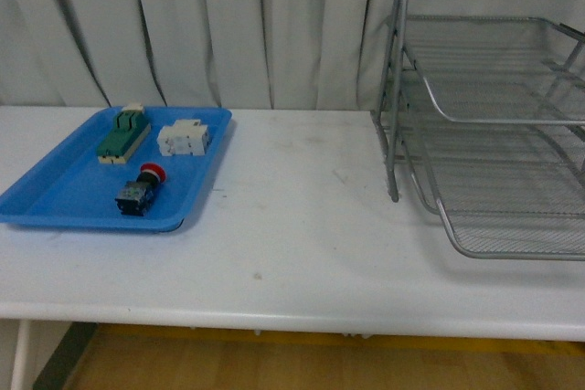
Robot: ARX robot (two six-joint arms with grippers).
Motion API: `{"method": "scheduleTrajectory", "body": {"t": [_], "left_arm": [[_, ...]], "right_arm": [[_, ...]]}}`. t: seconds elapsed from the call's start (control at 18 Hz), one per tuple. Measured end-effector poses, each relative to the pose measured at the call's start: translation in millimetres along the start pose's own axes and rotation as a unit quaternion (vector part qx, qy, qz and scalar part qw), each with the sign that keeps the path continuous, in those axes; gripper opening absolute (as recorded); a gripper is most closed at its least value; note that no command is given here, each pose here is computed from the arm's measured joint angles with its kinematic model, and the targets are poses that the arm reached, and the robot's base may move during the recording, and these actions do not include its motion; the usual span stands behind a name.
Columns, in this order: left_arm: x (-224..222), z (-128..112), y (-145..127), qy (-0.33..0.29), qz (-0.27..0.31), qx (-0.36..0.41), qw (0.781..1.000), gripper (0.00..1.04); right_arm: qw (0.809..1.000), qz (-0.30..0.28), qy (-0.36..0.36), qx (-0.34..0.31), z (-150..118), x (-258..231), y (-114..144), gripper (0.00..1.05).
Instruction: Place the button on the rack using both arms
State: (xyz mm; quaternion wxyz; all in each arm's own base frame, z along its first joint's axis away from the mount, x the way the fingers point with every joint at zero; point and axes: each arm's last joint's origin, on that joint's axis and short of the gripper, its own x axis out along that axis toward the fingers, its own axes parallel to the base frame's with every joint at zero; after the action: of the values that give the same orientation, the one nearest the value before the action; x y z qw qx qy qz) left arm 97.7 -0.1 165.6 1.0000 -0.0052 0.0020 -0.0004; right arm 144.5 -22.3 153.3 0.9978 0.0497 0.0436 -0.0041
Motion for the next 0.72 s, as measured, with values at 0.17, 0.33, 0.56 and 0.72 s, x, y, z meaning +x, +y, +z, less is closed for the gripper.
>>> {"method": "scheduleTrajectory", "body": {"t": [0.17, 0.33, 0.56, 0.72], "left_arm": [[0, 0, 0, 0.000, 0.000, 0.000, 1.000, 0.98], [0, 0, 0, 0.000, 0.000, 0.000, 1.000, 0.98], [0, 0, 0, 0.000, 0.000, 0.000, 1.000, 0.98], [0, 0, 0, 0.000, 0.000, 0.000, 1.000, 0.98]], "right_arm": [[0.998, 0.009, -0.043, -0.039, 12, -16, 10, 0.02], [0.997, 0.011, -0.052, -0.047, 13, -23, 24, 0.02], [0.998, 0.005, -0.051, -0.048, 12, -31, 24, 0.02], [0.998, 0.005, -0.050, -0.048, 12, -32, 23, 0.02]]}}
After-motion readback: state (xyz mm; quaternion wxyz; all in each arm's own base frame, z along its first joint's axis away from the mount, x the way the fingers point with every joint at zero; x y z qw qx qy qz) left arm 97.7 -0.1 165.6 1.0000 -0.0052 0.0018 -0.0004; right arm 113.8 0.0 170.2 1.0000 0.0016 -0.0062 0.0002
